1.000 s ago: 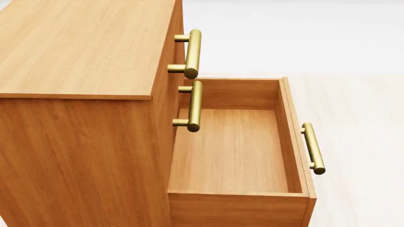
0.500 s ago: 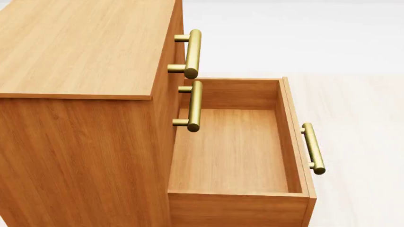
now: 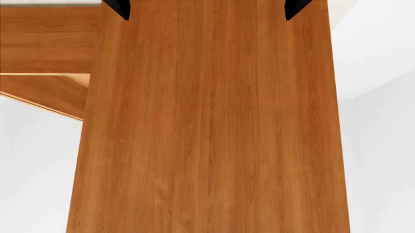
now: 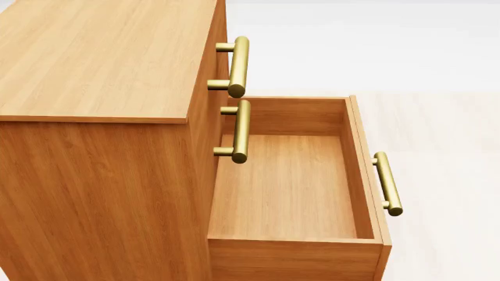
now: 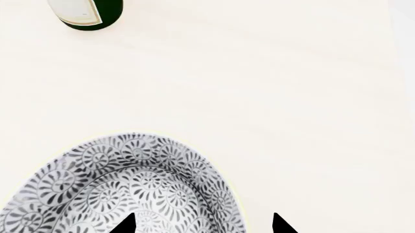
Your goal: Put the bowl in the bottom drawer of the cabinet and close it.
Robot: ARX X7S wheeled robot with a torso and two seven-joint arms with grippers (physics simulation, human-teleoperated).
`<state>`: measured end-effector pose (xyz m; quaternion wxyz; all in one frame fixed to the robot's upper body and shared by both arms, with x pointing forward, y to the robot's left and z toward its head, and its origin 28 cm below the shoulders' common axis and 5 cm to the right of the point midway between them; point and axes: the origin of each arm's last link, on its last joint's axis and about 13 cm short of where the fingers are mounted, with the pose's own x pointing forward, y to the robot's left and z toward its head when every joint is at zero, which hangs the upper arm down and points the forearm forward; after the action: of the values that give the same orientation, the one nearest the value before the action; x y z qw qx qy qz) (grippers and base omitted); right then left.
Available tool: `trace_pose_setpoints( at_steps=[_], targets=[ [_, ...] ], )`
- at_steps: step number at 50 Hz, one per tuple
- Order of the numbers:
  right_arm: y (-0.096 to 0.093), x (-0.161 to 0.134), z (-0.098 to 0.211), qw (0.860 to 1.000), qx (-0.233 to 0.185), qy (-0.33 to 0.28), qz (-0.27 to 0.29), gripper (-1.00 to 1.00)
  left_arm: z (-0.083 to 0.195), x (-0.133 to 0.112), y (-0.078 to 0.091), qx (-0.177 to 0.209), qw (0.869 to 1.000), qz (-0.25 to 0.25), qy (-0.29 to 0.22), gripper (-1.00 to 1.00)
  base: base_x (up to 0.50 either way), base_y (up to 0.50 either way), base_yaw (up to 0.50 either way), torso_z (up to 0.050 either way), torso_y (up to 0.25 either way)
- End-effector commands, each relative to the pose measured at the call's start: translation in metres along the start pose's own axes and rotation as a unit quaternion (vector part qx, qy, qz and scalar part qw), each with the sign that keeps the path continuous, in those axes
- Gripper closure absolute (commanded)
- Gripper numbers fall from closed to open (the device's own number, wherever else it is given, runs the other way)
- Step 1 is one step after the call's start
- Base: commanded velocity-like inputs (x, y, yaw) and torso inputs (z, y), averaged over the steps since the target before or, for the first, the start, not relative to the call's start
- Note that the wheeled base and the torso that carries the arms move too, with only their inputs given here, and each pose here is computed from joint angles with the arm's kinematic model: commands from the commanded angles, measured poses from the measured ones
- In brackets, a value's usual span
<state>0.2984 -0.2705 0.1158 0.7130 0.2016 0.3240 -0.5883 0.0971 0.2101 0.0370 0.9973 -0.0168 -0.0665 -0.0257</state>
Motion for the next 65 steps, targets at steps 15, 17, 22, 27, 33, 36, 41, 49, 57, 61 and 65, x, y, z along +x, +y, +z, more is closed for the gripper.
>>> trace_pose_setpoints(
  at_steps=[15, 17, 22, 27, 33, 36, 41, 49, 57, 61, 65],
  targets=[
    [0.002, 0.004, -0.005, 0.999, 0.0, 0.044, 0.024, -1.0, 0.001, 0.0, -0.001, 0.002, 1.0, 0.0, -0.001, -1.0, 0.0, 0.0, 0.0, 0.0, 0.0],
    [0.002, 0.004, -0.005, 0.999, 0.001, 0.046, 0.026, -1.0, 0.0, 0.0, -0.001, 0.002, 1.0, 0.0, -0.001, -1.0, 0.0, 0.0, 0.0, 0.0, 0.0],
    [0.002, 0.004, -0.005, 0.999, 0.002, 0.046, 0.028, -1.0, -0.001, 0.0, -0.001, 0.002, 1.0, 0.0, -0.001, -1.0, 0.0, 0.0, 0.0, 0.0, 0.0],
    [0.003, -0.005, -0.001, 0.998, -0.014, -0.001, 0.061, 1.0, -0.001, 0.0, 0.0, 0.003, 1.0, 0.0, -0.001, -1.0, 0.0, 0.0, 0.0, 0.0, 0.0],
    [0.004, -0.012, 0.002, 0.994, -0.016, -0.045, 0.094, 1.0, -0.001, 0.0, 0.0, 0.002, 1.0, 0.0, -0.001, -1.0, 0.0, 0.0, 0.0, 0.0, 0.0],
    [0.003, -0.016, 0.004, 0.992, -0.029, -0.075, 0.097, 1.0, -0.001, -0.001, 0.0, 0.001, 1.0, 0.0, -0.001, -1.0, 0.0, 0.0, 0.0, 0.0, 0.0],
    [0.003, -0.022, 0.008, 0.986, -0.034, -0.12, 0.108, 1.0, -0.002, 0.0, 0.0, 0.001, 1.0, 0.0, -0.001, -1.0, 0.0, 0.0, 0.0, 0.0, 0.0],
    [0.004, -0.033, 0.015, 0.975, -0.033, -0.169, 0.143, 1.0, -0.001, 0.0, 0.0, 0.001, 1.0, 0.0, -0.001, -1.0, 0.0, 0.0, 0.0, 0.0, 0.0],
    [0.012, -0.05, 0.027, 0.958, -0.054, -0.224, 0.168, 1.0, 0.0, 0.0, 0.0, 0.001, 1.0, 0.0, -0.002, -1.0, 0.0, 0.0, 0.0, 0.0, 0.0],
    [0.016, -0.06, 0.034, 0.948, -0.062, -0.242, 0.195, 1.0, 0.0, 0.0, 0.0, 0.0, 1.0, 0.0, -0.002, -1.0, 0.0, 0.0, 0.0, 0.0, 0.0],
    [0.022, -0.07, 0.044, 0.94, -0.068, -0.264, 0.205, 1.0, 0.001, 0.0, 0.0, 0.0, 1.0, 0.0, -0.002, -1.0, 0.0, 0.0, 0.0, 0.0, 0.0]
  ],
)
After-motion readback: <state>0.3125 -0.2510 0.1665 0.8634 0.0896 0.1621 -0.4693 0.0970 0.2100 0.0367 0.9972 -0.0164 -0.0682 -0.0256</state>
